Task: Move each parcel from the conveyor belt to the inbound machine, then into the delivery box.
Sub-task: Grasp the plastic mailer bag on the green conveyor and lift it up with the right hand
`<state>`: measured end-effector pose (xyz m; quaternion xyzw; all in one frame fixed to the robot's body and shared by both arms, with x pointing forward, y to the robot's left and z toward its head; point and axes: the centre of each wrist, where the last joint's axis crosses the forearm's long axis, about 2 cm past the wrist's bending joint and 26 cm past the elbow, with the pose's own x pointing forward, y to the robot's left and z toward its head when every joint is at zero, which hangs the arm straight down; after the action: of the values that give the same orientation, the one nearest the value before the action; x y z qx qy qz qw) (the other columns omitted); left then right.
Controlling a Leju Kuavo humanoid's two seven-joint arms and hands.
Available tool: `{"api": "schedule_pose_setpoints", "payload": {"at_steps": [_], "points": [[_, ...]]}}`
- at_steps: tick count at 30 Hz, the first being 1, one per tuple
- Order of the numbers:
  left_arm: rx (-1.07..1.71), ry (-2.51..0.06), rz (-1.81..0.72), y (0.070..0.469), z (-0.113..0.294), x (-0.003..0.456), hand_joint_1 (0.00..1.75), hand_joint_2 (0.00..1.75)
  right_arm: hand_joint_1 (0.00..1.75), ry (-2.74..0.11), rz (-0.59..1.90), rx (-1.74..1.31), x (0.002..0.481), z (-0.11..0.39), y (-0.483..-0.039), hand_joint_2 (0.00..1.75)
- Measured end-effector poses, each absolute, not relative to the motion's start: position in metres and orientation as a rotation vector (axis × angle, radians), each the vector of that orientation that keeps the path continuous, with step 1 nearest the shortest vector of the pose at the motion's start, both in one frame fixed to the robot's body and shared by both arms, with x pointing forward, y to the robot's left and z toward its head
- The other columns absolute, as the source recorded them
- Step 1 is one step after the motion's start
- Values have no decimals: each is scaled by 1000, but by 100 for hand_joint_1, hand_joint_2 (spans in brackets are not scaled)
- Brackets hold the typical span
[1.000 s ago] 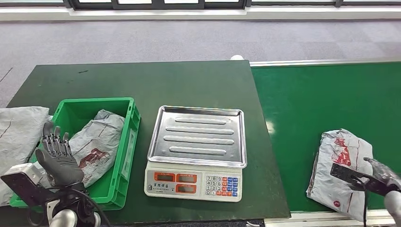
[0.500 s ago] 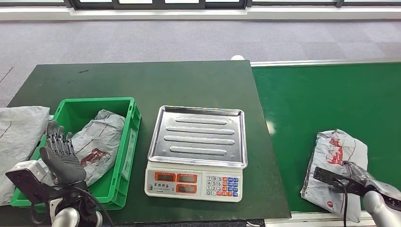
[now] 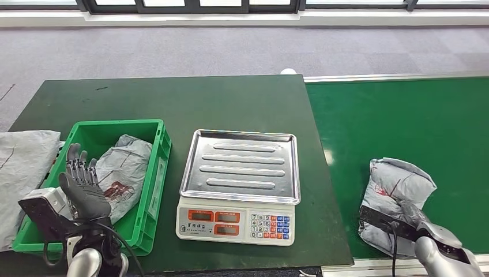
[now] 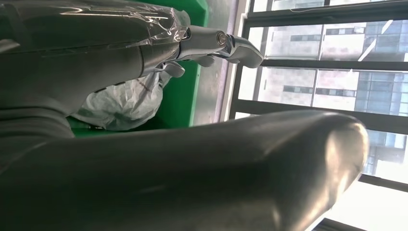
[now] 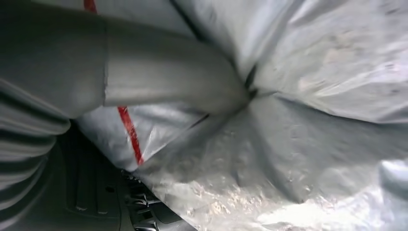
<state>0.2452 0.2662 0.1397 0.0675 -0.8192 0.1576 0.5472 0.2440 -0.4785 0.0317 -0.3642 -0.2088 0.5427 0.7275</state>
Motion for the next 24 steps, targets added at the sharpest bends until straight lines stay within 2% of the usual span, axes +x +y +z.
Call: {"api": "schedule_pose_setpoints", "payload": {"at_steps": [10,14,24], "points": [[163,-1933,366,268,137,242,0,0,175,-511,1214,-844,235,32,-461,175],[171,-1931,368,269,136,236,0,0,175,-586,1197,-982,238,39,-452,175],[172,-1937,365,269,133,216,0,0,175,-1060,934,-1399,255,129,-435,175]]}}
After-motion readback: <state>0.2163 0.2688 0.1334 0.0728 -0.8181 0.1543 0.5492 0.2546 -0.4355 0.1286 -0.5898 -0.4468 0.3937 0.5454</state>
